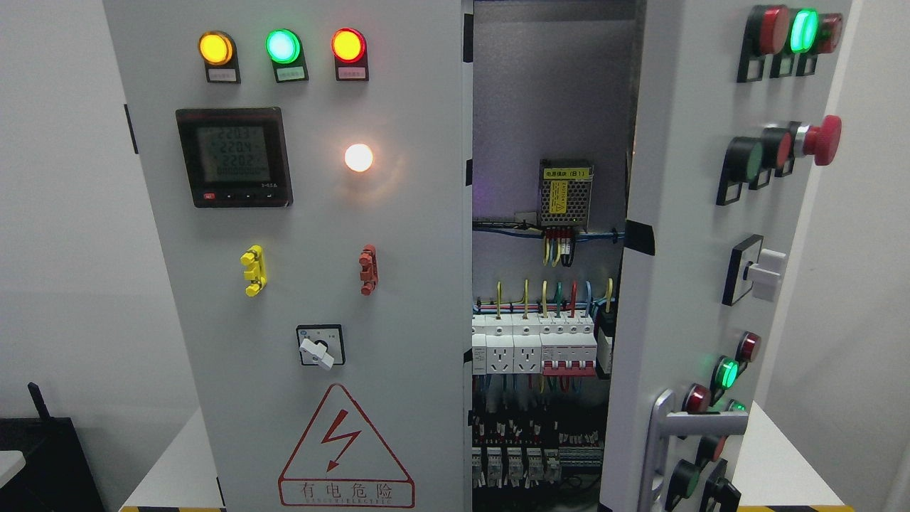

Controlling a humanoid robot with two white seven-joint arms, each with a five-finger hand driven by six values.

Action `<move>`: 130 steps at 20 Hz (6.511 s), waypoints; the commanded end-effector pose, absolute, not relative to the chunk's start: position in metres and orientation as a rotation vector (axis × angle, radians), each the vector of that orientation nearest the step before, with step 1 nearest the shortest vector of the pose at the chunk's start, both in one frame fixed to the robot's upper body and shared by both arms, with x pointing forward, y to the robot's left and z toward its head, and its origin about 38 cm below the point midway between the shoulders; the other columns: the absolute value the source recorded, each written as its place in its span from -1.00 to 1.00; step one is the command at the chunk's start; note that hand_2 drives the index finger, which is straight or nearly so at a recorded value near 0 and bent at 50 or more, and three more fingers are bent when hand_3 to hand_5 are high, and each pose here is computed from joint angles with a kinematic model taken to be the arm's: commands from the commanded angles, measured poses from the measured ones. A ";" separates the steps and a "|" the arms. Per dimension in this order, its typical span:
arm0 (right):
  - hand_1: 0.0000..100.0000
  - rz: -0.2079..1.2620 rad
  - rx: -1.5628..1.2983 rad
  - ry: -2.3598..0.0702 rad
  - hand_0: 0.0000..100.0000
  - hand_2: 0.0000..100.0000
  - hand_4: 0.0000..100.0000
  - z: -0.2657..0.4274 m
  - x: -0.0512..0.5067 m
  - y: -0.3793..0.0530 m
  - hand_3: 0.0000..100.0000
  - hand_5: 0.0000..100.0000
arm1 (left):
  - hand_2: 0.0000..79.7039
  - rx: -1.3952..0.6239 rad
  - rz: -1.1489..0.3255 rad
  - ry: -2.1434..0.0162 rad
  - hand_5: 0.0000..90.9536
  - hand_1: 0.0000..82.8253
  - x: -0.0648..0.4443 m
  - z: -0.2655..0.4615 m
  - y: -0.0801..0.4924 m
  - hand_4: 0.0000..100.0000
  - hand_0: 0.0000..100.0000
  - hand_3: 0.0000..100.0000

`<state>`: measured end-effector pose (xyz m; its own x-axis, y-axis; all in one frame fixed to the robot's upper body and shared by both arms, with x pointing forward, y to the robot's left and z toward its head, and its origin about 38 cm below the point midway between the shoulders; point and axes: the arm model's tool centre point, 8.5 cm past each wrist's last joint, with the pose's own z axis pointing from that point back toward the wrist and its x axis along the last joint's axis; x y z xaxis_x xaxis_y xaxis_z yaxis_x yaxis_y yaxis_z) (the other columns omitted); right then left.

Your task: Open door with both hands

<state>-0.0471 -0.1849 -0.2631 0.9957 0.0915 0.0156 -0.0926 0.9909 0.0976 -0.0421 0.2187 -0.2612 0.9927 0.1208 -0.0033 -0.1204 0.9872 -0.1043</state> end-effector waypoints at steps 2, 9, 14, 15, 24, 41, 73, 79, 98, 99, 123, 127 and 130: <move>-1.00 0.092 0.100 -0.012 -0.79 -1.00 -1.00 -0.263 -0.047 -0.184 -1.00 -1.00 | -1.00 -0.106 0.114 -0.011 -1.00 -1.00 -0.037 -0.261 0.219 -0.94 -1.00 -1.00; -1.00 0.092 0.098 -0.012 -0.79 -1.00 -1.00 -0.263 -0.047 -0.184 -1.00 -1.00 | -1.00 -0.115 0.043 -0.149 -1.00 -1.00 -0.008 -0.263 0.227 -0.94 -1.00 -1.00; -1.00 0.092 0.098 -0.009 -0.79 -1.00 -1.00 -0.263 -0.048 -0.185 -1.00 -1.00 | -1.00 -0.078 -0.003 -0.393 -1.00 -1.00 0.000 -0.233 0.271 -0.94 -1.00 -1.00; -1.00 0.092 0.100 -0.012 -0.79 -1.00 -1.00 -0.263 -0.046 -0.184 -1.00 -1.00 | -1.00 -0.070 -0.014 -0.441 -1.00 -1.00 0.005 -0.224 0.277 -0.94 -1.00 -1.00; -1.00 0.092 0.100 -0.011 -0.79 -1.00 -1.00 -0.263 -0.047 -0.184 -1.00 -1.00 | -1.00 -0.099 -0.082 -0.876 -1.00 -1.00 0.047 -0.077 0.361 -0.94 -1.00 -1.00; -1.00 0.092 0.098 -0.012 -0.79 -1.00 -1.00 -0.263 -0.047 -0.185 -1.00 -1.00 | -1.00 0.058 -0.146 -1.532 -1.00 -1.00 0.078 0.120 0.457 -0.94 -1.00 -1.00; -1.00 0.092 0.098 -0.011 -0.79 -1.00 -1.00 -0.263 -0.047 -0.185 -1.00 -1.00 | -1.00 -0.530 -0.753 -1.581 -1.00 -1.00 0.246 0.370 0.471 -0.94 -1.00 -1.00; -1.00 0.092 0.100 -0.011 -0.79 -1.00 -1.00 -0.263 -0.047 -0.184 -1.00 -1.00 | -1.00 -0.584 -0.793 -1.569 -1.00 -1.00 0.260 0.370 0.455 -0.94 -1.00 -1.00; -1.00 0.093 0.098 -0.012 -0.79 -1.00 -1.00 -0.263 -0.046 -0.185 -1.00 -1.00 | -1.00 -0.710 -0.818 -1.545 -1.00 -1.00 0.329 0.363 0.400 -0.94 -1.00 -1.00; -1.00 0.092 0.098 -0.012 -0.79 -1.00 -1.00 -0.263 -0.046 -0.184 -1.00 -1.00 | -1.00 -0.708 -0.824 -1.546 -1.00 -1.00 0.333 0.362 0.396 -0.94 -1.00 -1.00; -1.00 0.092 0.100 -0.011 -0.79 -1.00 -1.00 -0.263 -0.047 -0.184 -1.00 -1.00 | -1.00 -0.961 -0.849 -1.399 -1.00 -1.00 0.365 0.410 0.320 -0.94 -1.00 -1.00; -1.00 0.092 0.100 -0.012 -0.79 -1.00 -1.00 -0.263 -0.046 -0.184 -1.00 -1.00 | -1.00 -1.010 -0.888 -1.360 -1.00 -1.00 0.372 0.418 0.285 -0.94 -1.00 -1.00; -1.00 0.092 0.100 -0.012 -0.79 -1.00 -1.00 -0.263 -0.047 -0.184 -1.00 -1.00 | -1.00 -1.019 -0.940 -1.340 -1.00 -1.00 0.382 0.425 0.254 -0.94 -1.00 -1.00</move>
